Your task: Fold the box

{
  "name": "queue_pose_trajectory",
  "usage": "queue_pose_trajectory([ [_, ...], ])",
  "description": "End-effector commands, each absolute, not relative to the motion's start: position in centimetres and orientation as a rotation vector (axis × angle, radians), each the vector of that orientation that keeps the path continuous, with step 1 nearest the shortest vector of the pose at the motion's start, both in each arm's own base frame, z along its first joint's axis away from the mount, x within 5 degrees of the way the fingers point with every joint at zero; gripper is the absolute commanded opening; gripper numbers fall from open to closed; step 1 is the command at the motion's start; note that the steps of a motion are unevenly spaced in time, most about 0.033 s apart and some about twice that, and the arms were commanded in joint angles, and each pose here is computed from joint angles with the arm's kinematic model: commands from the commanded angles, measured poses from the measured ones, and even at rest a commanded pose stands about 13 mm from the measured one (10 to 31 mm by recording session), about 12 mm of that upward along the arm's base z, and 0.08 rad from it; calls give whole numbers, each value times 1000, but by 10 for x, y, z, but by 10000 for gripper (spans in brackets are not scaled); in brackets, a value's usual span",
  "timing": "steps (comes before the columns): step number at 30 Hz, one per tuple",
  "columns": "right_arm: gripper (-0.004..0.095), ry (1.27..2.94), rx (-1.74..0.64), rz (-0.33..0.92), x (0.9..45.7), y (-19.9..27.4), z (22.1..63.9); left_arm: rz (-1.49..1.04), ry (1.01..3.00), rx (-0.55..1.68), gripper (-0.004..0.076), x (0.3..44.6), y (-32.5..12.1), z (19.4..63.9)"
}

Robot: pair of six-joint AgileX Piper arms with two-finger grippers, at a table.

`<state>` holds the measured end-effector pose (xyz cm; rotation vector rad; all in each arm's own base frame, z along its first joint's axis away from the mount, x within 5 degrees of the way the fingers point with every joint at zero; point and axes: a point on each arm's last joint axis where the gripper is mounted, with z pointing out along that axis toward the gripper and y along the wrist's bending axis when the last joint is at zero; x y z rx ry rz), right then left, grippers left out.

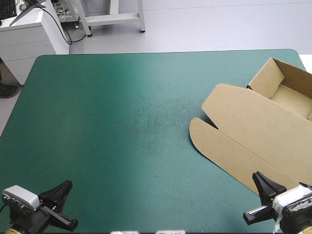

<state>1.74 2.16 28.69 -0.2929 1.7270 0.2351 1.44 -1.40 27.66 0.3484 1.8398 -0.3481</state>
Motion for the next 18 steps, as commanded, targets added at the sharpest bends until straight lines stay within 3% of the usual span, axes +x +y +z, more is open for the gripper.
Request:
queue_pose_trajectory([
  [1, 0, 1626, -247, 246, 15, 20, 296, -374, 1767, 328, -8, 15, -15, 289],
  [18, 0, 1653, -235, 263, 7, 19, 291, -374, 1767, 328, -8, 15, -15, 289],
])
